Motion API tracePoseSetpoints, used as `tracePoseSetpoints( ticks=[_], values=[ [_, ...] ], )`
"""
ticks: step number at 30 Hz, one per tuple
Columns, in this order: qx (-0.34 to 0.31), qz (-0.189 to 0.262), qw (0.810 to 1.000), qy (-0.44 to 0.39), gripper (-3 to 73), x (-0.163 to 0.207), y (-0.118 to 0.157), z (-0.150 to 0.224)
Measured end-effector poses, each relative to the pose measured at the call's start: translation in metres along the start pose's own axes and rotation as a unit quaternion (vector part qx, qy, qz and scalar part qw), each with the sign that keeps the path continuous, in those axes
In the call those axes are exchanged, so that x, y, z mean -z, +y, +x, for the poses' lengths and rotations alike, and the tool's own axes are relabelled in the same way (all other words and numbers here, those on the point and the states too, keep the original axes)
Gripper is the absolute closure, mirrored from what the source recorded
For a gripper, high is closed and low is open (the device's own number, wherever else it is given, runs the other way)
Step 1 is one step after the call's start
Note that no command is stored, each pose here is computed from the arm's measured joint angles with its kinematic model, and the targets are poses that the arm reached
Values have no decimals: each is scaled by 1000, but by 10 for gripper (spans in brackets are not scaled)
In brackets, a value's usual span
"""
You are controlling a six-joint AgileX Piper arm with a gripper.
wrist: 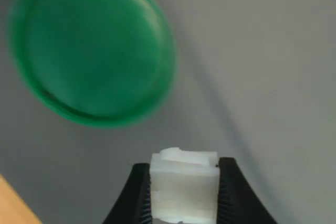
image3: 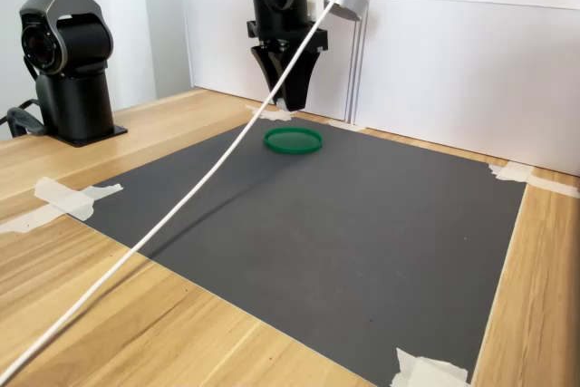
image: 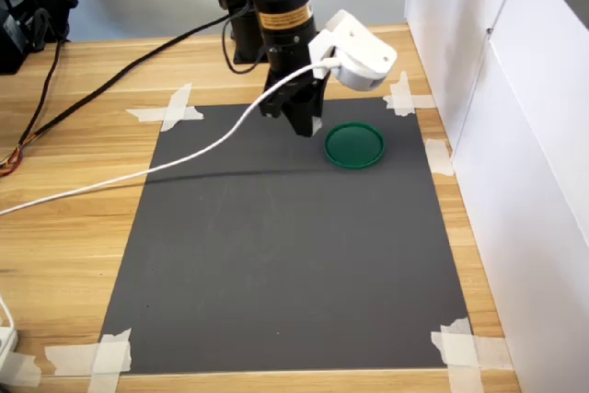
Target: Grasp a white terminal and put it in the green lid.
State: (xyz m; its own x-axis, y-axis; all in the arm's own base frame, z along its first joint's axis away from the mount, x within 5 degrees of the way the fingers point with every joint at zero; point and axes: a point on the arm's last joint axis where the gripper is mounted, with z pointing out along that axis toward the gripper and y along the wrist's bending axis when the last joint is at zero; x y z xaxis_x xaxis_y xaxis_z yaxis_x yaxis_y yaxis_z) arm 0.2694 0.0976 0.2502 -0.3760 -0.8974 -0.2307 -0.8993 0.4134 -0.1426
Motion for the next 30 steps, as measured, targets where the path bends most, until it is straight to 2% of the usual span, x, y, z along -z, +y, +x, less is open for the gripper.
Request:
tracePoseSetpoints(
  ticks=[5, 11, 28, 30],
  values=[
    [37, -23, 999, -9, 424, -5, 25, -23],
    [43, -47, 998, 14, 424, -29, 48, -45],
    [45, -38, 998, 29, 424, -54, 53, -49],
    [45, -41, 998, 34, 397, -57, 54, -46]
  ],
)
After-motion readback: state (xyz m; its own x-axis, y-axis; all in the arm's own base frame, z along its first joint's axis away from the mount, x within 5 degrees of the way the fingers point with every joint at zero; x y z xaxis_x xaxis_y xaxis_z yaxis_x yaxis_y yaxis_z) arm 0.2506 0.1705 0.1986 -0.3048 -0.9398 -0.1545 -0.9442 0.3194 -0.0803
